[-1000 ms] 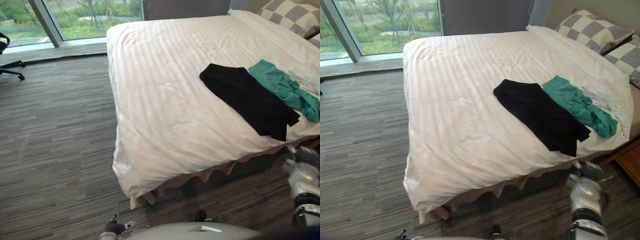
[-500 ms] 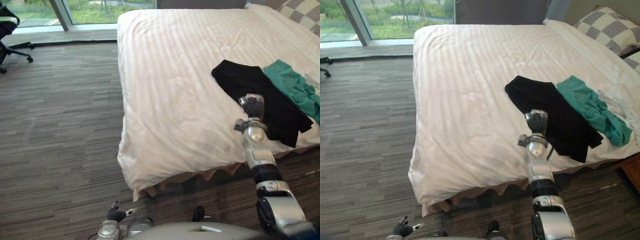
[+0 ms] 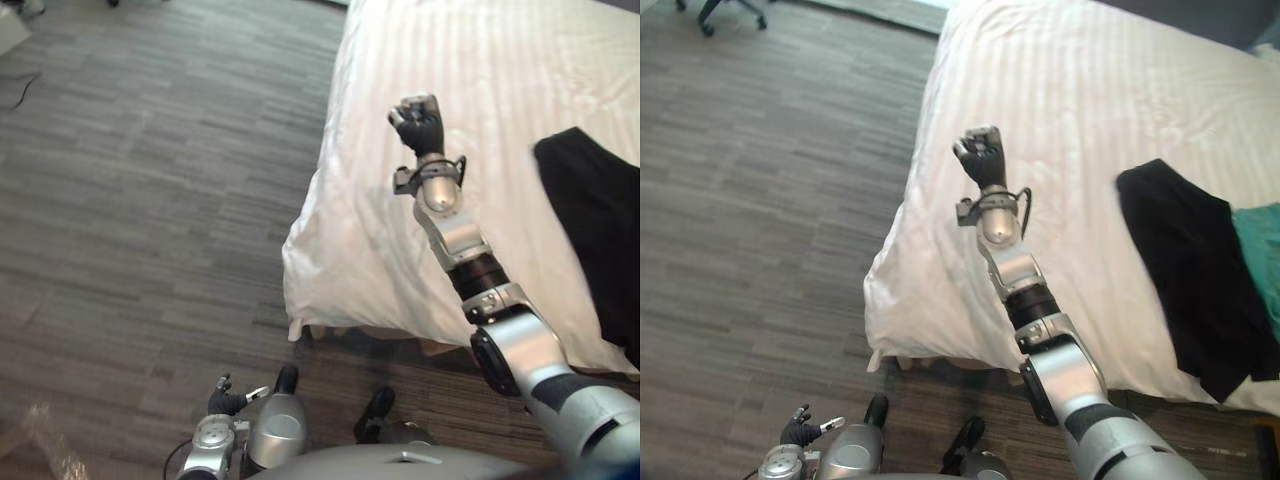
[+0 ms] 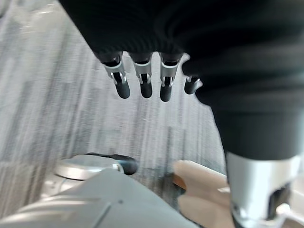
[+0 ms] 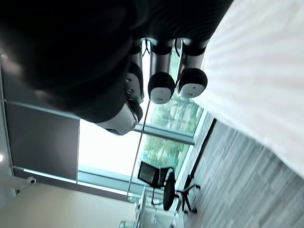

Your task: Tidy the bed and pick cloth on bed and put in laundry

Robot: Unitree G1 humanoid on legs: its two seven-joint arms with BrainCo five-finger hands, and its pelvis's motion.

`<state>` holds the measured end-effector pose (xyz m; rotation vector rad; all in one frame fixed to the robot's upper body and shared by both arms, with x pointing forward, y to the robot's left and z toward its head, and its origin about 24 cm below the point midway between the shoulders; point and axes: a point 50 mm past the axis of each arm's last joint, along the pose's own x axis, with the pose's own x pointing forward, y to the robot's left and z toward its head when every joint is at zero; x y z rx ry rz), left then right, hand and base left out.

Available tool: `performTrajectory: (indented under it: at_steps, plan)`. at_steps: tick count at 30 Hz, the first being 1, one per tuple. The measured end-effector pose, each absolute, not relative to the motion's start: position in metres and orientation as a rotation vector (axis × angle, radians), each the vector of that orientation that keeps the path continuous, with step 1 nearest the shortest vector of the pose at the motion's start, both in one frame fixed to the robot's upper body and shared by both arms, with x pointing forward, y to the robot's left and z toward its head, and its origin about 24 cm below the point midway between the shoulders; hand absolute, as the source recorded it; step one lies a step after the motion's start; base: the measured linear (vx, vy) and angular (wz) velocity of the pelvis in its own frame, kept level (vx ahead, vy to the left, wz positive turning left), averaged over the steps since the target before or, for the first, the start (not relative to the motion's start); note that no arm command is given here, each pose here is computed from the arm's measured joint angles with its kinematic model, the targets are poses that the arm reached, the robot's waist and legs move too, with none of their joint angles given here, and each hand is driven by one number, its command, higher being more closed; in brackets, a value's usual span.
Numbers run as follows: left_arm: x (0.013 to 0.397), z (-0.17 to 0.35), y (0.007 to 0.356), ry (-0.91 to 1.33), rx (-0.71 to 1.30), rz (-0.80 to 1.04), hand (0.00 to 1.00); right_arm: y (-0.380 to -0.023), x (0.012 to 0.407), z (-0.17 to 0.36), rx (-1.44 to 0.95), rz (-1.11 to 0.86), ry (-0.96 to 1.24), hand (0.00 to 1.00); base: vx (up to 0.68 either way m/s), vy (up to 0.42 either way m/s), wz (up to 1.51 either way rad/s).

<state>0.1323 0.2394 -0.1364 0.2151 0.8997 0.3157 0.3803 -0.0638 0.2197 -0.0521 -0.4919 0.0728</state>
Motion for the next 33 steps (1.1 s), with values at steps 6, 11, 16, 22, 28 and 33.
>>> performTrajectory:
  at_steps: [6, 11, 16, 22, 28, 33]
  plan:
    - [0.152, -0.128, 0.237, 0.826, 0.182, 0.325, 0.00, -0.052, 0.381, 0.245, -0.007, 0.094, -0.547, 1.00, -0.04, -0.024, 0.39]
    - [0.167, -0.121, 0.234, 0.772, 0.160, 0.331, 0.00, -0.046, 0.381, 0.259, 0.030, 0.095, -0.571, 1.00, -0.02, -0.011, 0.21]
    - [0.184, -0.115, 0.228, 0.723, 0.119, 0.336, 0.00, -0.054, 0.387, 0.253, 0.108, 0.049, -0.525, 1.00, -0.01, 0.012, 0.15]
    - [0.201, -0.108, 0.218, 0.674, 0.093, 0.328, 0.00, -0.077, 0.398, 0.229, 0.196, -0.053, -0.421, 1.00, 0.00, 0.008, -0.01]
    - [0.210, -0.103, 0.212, 0.621, 0.028, 0.351, 0.00, -0.049, 0.393, 0.210, 0.218, 0.015, -0.371, 1.00, 0.03, 0.004, 0.02]
    - [0.212, -0.102, 0.209, 0.609, 0.010, 0.353, 0.00, -0.017, 0.370, 0.117, 0.135, 0.093, -0.090, 1.00, 0.09, 0.009, 0.13]
